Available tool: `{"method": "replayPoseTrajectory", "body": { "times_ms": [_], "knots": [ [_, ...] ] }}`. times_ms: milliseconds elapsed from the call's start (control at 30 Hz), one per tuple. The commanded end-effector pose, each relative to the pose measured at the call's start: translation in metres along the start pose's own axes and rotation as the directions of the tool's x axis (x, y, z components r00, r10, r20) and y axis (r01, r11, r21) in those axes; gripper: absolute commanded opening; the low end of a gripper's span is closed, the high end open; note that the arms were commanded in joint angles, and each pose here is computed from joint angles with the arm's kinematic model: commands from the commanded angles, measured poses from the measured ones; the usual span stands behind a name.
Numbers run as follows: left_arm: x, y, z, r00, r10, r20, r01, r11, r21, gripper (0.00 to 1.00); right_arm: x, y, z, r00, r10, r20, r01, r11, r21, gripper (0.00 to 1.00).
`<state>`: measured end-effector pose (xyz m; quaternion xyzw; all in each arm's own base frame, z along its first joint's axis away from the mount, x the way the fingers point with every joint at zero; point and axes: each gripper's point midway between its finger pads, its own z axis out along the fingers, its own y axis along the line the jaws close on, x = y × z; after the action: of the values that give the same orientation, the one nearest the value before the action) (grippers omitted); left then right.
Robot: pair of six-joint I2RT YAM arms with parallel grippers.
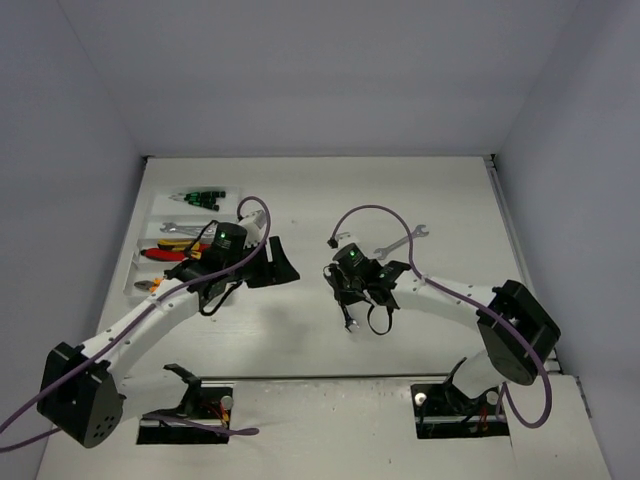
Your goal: Sort the tools into containers
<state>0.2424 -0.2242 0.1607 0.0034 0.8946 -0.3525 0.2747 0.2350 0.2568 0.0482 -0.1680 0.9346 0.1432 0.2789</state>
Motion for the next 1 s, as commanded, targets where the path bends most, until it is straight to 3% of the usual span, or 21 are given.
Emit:
{"method": "replayPoseTrajectory", "body": {
  "times_ms": [0,133,800,967],
  "knots": [
    [-0.033,-0.033,0.017,0.990,-0.059,0.125,0.043,0.991,0.125,0.58,-0.043,0.031,-0.020,0.988,-0.044,0.149,0.059,0.994,-0.097,0.00],
    [-0.041,-0.040,0.031,0.987,-0.059,0.149,0.038,0.989,0.142,0.58,-0.050,0.047,-0.028,0.983,-0.061,0.175,0.089,0.984,-0.155,0.00],
    [-0.025,-0.052,0.076,0.998,-0.045,0.040,0.037,0.981,0.190,0.58,-0.065,0.068,-0.049,0.965,-0.053,0.255,0.117,0.963,-0.243,0.00],
    [-0.025,-0.055,0.082,0.998,-0.049,0.034,0.042,0.979,0.198,0.51,-0.067,0.069,-0.052,0.963,-0.045,0.267,0.114,0.962,-0.249,0.00]
  ]
}}
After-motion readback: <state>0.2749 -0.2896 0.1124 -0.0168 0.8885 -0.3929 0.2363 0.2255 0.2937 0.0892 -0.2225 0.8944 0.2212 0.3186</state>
